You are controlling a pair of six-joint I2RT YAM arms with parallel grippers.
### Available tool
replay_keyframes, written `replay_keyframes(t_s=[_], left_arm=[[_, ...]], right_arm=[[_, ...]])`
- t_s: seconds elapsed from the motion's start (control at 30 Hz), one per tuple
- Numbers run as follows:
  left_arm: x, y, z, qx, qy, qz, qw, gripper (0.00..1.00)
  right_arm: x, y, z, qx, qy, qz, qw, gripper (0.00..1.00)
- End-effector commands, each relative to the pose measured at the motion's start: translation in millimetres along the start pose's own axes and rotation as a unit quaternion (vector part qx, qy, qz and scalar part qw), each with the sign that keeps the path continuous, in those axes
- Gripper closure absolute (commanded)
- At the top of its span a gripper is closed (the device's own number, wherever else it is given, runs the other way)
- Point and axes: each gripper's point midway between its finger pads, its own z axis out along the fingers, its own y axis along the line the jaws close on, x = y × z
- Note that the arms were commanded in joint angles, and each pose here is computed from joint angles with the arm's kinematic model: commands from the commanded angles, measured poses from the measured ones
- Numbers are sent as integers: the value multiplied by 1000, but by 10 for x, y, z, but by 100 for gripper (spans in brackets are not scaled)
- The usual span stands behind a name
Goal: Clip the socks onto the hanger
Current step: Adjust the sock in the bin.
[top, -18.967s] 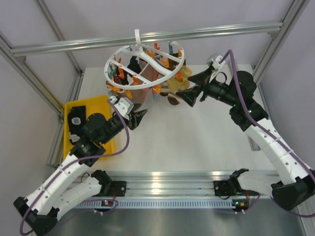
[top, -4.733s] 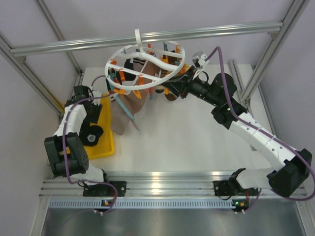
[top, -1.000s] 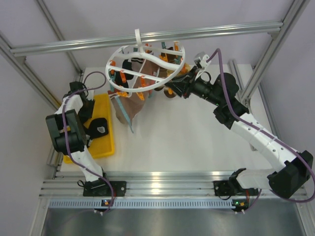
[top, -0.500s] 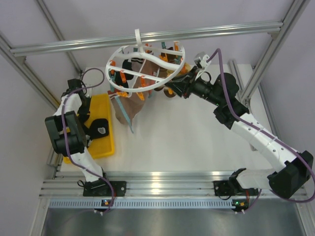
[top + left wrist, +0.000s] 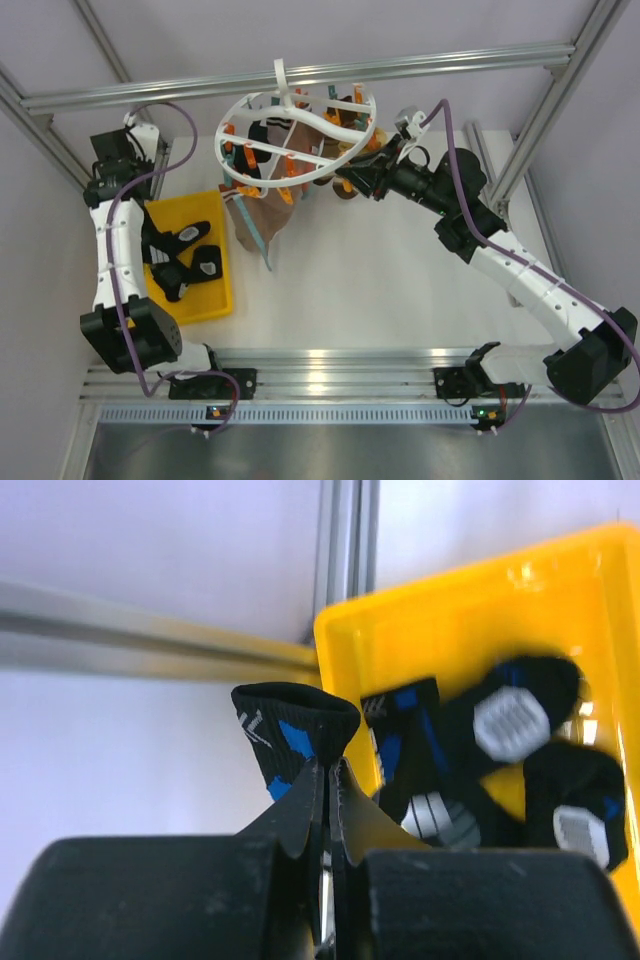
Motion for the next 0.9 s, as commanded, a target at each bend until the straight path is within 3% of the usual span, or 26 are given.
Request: replay_keyframes(t_s=[0.0, 0.13, 0.2, 0.5, 0.67, 0.87], left_arm=[[-312, 133, -429, -3, -54, 5, 999, 100], [-386, -13, -723, 47, -83, 23, 995, 100], [-234, -151, -752, 74, -75, 44, 993, 100], [893, -1026, -418, 236, 29, 114, 965, 100], [1211, -1210, -178, 258, 58, 121, 957, 100], [1237, -1226, 266, 237, 91, 73, 965, 100]], right_arm=[[-251, 61, -78, -5, -22, -13, 1000, 100], [-265, 80, -99, -6, -23, -15, 1000, 100], [-256, 82, -107, -6, -21, -14, 1000, 100], [-243, 79, -100, -7, -20, -13, 1000, 100], [-197, 60, -90, -5, -16, -10, 1000, 100], [-185, 46, -58, -5, -14, -7, 1000, 100]])
